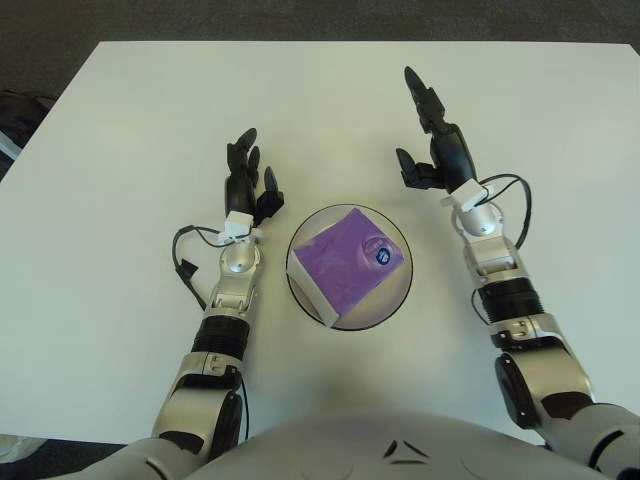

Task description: Put the tissue paper into the plate.

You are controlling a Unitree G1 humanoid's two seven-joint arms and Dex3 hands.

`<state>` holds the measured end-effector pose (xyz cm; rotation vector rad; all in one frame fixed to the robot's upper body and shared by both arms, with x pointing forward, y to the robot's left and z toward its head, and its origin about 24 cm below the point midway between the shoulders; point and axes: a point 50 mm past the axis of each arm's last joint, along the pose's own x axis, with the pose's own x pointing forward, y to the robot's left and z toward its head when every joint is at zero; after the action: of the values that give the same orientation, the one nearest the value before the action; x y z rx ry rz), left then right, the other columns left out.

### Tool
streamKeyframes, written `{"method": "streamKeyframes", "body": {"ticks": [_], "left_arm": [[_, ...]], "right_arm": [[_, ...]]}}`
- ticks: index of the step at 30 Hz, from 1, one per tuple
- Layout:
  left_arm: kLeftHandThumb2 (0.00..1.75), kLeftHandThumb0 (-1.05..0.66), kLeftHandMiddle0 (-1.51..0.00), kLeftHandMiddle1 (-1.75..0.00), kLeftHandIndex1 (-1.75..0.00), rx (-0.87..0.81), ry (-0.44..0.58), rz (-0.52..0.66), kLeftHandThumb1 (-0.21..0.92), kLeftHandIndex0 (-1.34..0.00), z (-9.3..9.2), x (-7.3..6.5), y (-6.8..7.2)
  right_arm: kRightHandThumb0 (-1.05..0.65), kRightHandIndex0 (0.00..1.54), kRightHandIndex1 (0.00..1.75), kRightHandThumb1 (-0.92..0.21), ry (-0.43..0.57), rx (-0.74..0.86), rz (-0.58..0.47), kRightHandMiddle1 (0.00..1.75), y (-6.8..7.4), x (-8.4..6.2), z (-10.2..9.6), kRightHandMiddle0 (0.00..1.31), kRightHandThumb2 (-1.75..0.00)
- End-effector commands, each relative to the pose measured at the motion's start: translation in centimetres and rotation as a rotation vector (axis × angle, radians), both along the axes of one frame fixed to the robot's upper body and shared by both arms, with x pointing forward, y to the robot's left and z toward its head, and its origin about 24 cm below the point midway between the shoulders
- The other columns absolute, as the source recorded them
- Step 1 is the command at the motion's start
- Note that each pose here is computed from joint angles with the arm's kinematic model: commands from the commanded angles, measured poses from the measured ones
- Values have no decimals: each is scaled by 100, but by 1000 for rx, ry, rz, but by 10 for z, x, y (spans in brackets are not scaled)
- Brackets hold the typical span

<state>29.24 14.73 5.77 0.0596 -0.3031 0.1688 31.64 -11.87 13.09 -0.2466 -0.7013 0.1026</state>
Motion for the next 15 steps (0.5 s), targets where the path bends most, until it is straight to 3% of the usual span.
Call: {"method": "streamKeyframes", "body": {"ticks": [1,6,15], "left_arm": [[81,-71,-38,-2,-76,4,251,33,92,0,-58,-32,9],[81,-71,-39,-2,-76,8,247,32,92,0,-57,-34,9],[81,-71,-39,-2,-76,16,254,32,92,0,-57,-35,10]], "right_arm": [[-95,7,2,-92,48,113,-79,16,-7,-2,-20,3,-91],[-80,15,3,-92,134,242,-105,39,-8,-5,-35,0,-95],[-70,22,4,-92,232,381,-132,53,-4,-14,-54,0,-95]]}}
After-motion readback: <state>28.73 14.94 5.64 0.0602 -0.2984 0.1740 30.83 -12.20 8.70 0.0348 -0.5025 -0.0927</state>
